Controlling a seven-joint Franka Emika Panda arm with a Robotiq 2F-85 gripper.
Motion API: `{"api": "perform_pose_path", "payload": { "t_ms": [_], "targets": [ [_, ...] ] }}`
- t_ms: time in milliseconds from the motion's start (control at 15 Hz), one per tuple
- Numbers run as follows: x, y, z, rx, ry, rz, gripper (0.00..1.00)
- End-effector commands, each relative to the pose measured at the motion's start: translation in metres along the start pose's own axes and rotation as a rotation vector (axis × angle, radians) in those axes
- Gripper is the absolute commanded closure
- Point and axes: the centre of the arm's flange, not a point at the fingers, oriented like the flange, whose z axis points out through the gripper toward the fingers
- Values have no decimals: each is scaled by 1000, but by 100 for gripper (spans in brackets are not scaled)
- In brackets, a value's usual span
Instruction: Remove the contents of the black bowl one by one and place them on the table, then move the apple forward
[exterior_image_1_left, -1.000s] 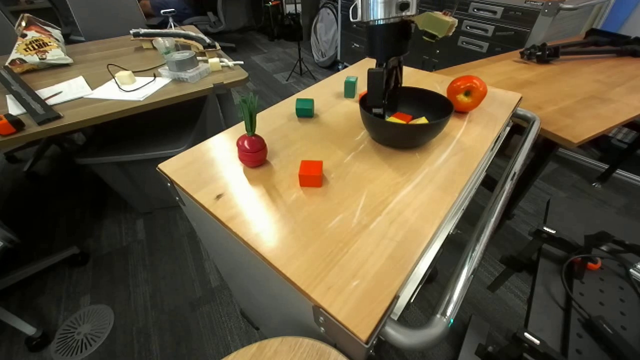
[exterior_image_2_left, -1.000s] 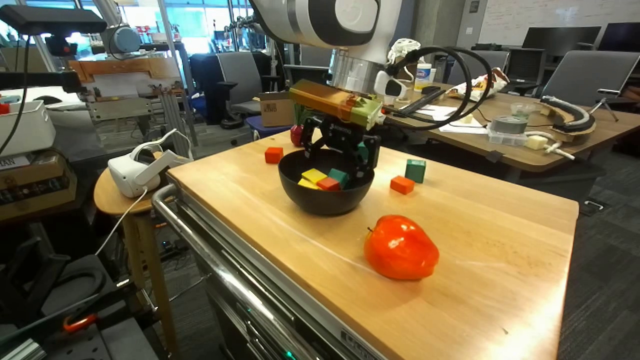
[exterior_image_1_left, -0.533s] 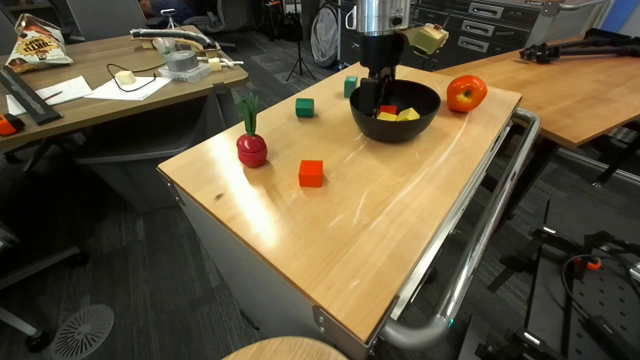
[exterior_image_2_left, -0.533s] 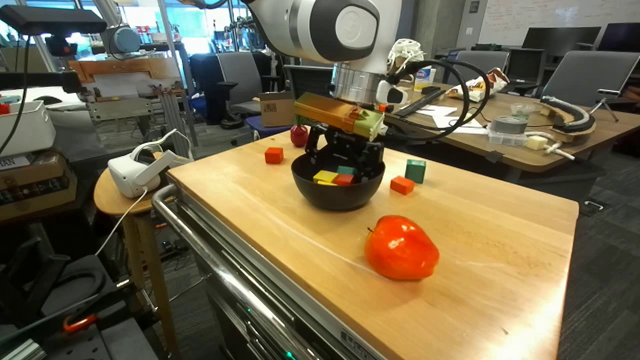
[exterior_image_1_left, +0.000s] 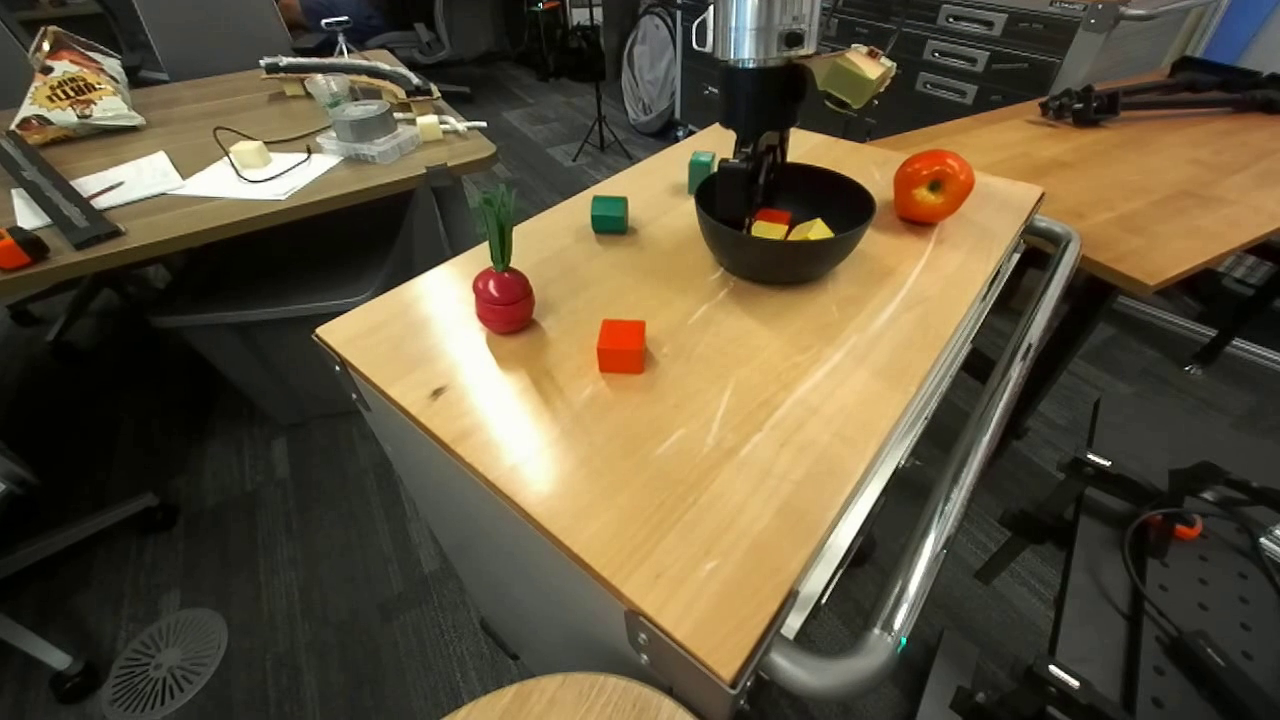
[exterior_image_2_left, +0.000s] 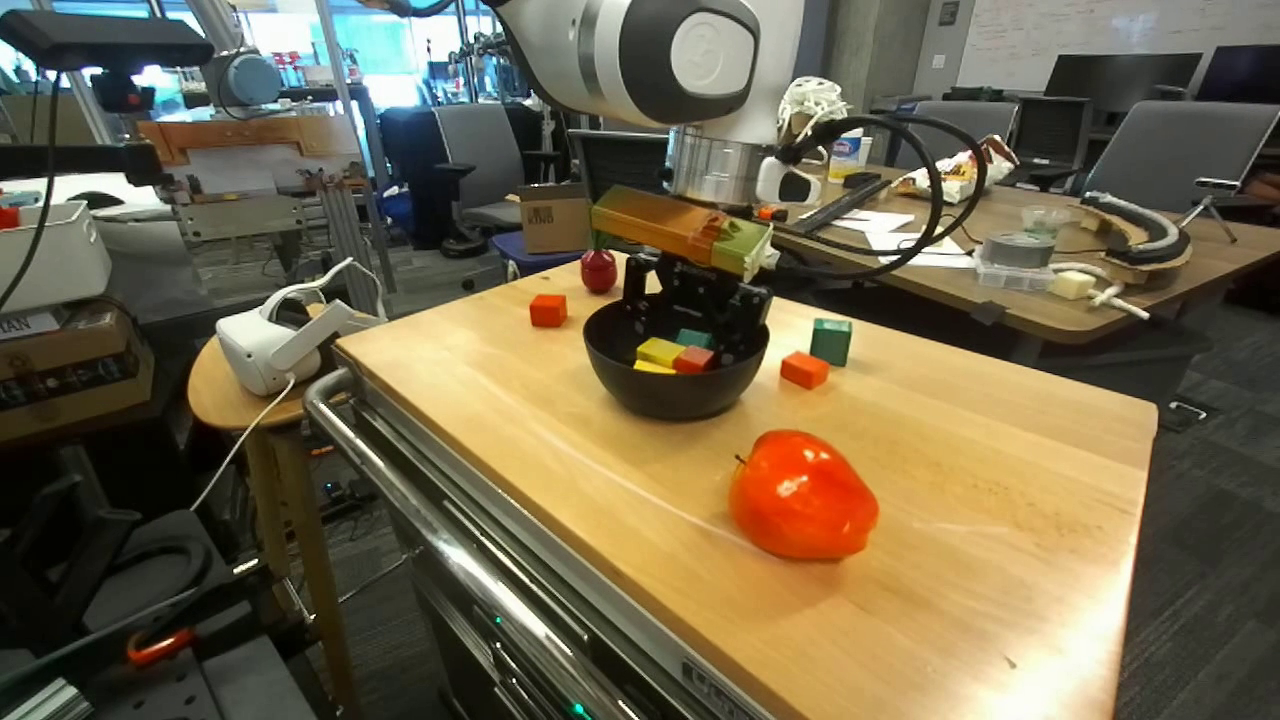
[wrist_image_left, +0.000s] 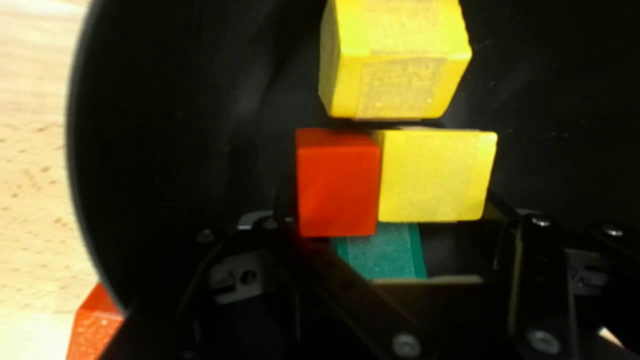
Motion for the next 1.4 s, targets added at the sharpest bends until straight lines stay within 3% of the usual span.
{"api": "perform_pose_path", "payload": {
  "t_ms": [0, 333, 600, 800, 1000, 1333],
  "targets": [
    [-11, -3, -21, -26, 64, 9, 48],
    [-28, -9, -90, -98, 251, -8, 48],
    [-31, 1, -141, -271, 372, 13, 48],
    [-27, 36, -145, -353, 346, 80, 48],
    [-30, 70, -122, -379, 293, 170, 48],
    [-45, 115, -62, -293, 219, 343, 48]
  ]
}}
